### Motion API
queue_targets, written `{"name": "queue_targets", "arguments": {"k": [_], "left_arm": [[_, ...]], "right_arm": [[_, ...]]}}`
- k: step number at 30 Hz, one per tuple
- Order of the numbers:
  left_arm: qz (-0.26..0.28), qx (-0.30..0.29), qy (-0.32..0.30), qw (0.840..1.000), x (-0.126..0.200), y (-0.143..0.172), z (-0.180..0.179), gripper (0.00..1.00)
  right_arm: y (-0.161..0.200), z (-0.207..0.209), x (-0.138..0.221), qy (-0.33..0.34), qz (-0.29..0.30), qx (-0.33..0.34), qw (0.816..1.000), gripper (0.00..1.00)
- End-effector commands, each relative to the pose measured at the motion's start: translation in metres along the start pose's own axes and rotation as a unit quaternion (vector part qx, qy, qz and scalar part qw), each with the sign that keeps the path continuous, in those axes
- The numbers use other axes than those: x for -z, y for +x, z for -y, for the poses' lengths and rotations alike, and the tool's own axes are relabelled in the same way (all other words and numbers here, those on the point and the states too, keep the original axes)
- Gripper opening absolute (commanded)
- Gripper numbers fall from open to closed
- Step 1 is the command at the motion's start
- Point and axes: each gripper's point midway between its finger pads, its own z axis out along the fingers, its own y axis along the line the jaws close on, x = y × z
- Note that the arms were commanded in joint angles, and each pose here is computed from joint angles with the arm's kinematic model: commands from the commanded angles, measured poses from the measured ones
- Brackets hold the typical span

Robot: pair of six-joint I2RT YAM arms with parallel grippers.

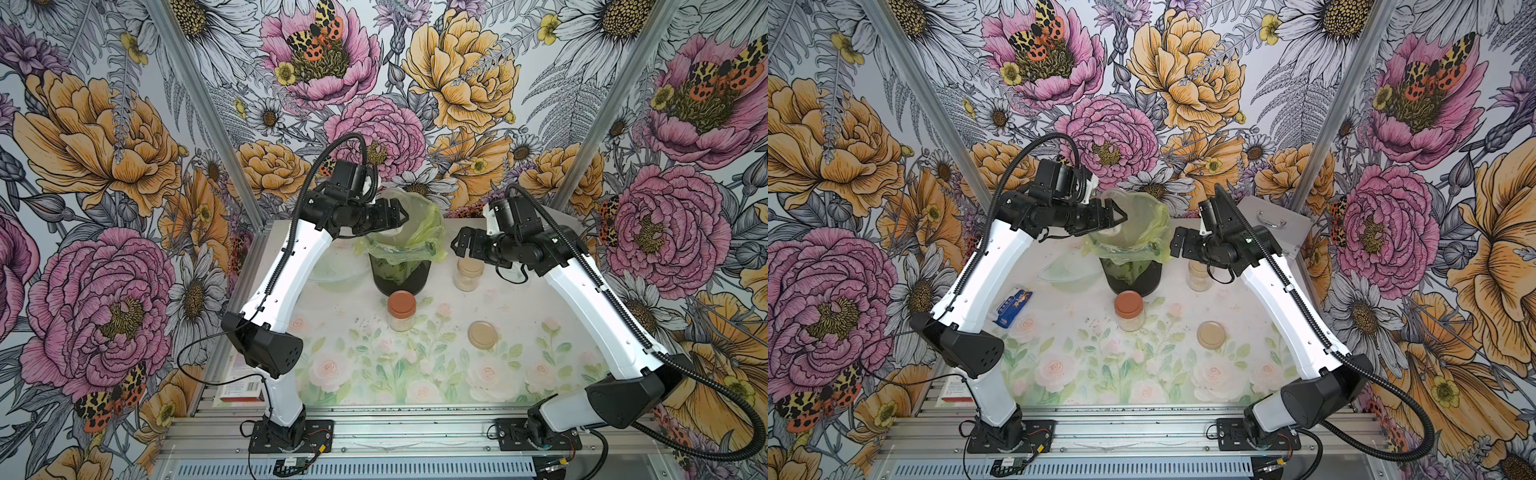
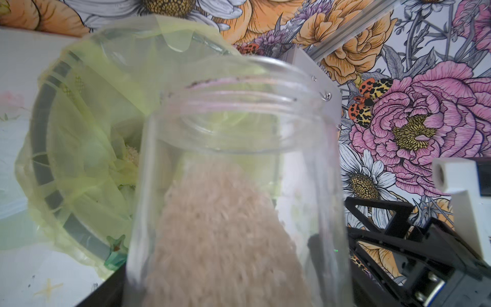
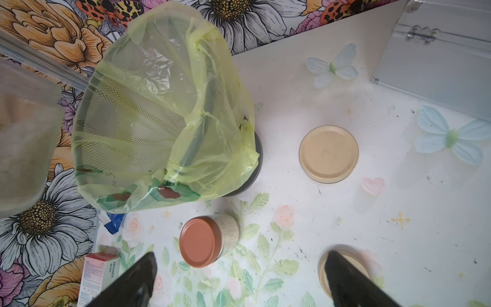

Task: Empty moldy rice from jars
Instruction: Pour the moldy rice from the jar into the trash bin, then adjust the trash bin at the center of the board.

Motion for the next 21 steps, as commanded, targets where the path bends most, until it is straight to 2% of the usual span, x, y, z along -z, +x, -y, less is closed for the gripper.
{"name": "queue_targets", "arguments": {"k": [1, 6, 12, 21], "left_arm": [[-0.03, 0.038, 0.023, 0.999, 0.005, 0.003, 0.006, 0.0], [-0.069, 0.079, 0.016, 0.994, -0.003, 0.008, -0.005, 0.0], [-0.108, 0.124, 0.035, 0.986, -0.007, 0.003, -0.016, 0.0], [-0.13, 0.168, 0.059, 0.975, -0.015, -0.002, -0.025, 0.0]], "right_arm": [[-0.009, -0.011, -0.006, -0.019, 0.016, -0.004, 1.0, 1.0], [-0.017, -0.009, -0.018, -0.007, 0.026, -0.016, 1.0, 1.0], [-0.032, -0.008, -0.052, 0.019, 0.022, -0.031, 0.999, 1.0], [-0.055, -0.023, -0.106, 0.018, 0.008, -0.045, 0.999, 0.99]]}}
